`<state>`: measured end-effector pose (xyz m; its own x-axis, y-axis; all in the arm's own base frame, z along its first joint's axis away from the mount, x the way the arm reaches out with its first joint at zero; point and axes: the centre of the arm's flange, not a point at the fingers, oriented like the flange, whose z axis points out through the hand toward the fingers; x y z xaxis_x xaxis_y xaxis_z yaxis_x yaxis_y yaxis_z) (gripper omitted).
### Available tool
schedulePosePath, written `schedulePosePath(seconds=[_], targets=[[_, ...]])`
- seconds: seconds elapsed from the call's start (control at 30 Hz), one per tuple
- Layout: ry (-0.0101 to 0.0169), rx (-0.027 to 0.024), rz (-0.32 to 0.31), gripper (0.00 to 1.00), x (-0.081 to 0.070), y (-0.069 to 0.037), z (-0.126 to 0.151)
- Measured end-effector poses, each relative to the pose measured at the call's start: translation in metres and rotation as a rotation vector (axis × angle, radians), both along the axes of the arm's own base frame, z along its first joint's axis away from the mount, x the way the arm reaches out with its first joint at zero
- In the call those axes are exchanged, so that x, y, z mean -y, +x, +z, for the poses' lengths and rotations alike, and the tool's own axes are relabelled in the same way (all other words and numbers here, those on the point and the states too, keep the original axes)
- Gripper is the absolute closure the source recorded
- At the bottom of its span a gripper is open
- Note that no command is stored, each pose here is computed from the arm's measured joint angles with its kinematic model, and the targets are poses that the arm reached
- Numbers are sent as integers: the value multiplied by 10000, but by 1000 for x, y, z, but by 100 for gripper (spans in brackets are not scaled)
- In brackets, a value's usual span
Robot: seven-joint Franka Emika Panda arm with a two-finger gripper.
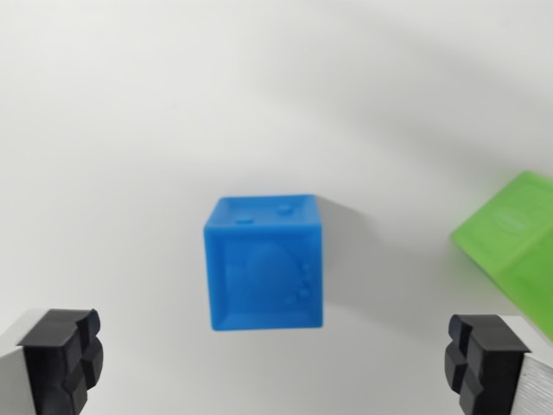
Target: Stack cube
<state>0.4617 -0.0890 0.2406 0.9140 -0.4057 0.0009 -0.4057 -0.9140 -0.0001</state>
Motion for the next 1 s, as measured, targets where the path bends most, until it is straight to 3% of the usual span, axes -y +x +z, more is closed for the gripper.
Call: schedulePosePath(seconds=[0.33,0.43,0.63,1.0], targets=[[-5,-81,856,0,6,-23,-37],[-10,-58,897,0,6,-23,-47],[1,-105,916,0,5,-24,-74],[-8,-88,920,0,6,-24,-110]])
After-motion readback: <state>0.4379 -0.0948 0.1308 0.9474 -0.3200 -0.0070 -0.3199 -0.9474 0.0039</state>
